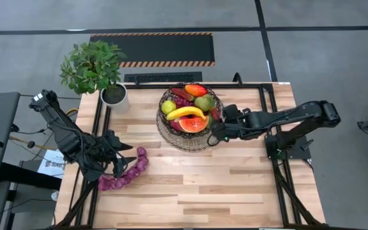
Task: Build produce basket
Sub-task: Put the red chili pepper into the basket
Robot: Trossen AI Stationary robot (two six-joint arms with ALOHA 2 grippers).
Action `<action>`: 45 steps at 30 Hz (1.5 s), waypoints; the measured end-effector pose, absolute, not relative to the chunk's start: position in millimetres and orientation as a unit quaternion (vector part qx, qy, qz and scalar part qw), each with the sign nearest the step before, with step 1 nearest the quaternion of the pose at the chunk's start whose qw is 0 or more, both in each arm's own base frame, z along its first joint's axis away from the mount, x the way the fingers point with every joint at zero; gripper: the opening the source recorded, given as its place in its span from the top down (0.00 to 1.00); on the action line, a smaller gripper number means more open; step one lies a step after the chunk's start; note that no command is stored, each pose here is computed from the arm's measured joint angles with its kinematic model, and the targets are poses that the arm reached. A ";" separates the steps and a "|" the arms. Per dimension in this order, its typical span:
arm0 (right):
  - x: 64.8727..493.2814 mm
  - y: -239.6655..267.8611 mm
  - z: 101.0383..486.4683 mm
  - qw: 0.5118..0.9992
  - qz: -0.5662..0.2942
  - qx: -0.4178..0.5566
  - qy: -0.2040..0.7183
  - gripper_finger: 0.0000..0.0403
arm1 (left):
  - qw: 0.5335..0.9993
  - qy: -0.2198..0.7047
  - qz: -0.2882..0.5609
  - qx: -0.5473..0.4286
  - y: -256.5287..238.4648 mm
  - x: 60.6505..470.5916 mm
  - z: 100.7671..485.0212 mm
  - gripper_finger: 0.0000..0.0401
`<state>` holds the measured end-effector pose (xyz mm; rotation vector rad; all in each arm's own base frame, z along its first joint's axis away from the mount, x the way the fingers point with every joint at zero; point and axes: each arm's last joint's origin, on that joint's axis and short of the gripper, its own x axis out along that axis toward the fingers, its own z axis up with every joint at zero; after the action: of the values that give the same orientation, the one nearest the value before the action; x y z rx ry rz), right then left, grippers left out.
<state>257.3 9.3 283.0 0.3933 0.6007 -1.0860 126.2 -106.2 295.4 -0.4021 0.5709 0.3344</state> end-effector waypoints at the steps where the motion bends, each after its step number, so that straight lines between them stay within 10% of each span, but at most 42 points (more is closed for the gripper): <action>1: 256.0 9.7 283.5 0.796 -0.498 0.188 0.290 0.37 | 0.926 0.277 0.164 -0.196 -106.2 126.2 295.4 0.41; 23: 275.1 17.5 247.8 0.771 -0.477 0.164 0.390 0.32 | 0.925 0.276 0.166 -0.202 -106.1 126.2 295.5 0.41; 45: 277.8 10.8 245.9 0.767 -0.476 0.168 0.397 0.91 | 0.924 0.278 0.165 -0.205 -106.2 126.1 295.4 0.41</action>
<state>277.8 10.8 245.9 0.3641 0.8626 -1.0330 126.1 -106.2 295.4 -0.4199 0.5704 0.3380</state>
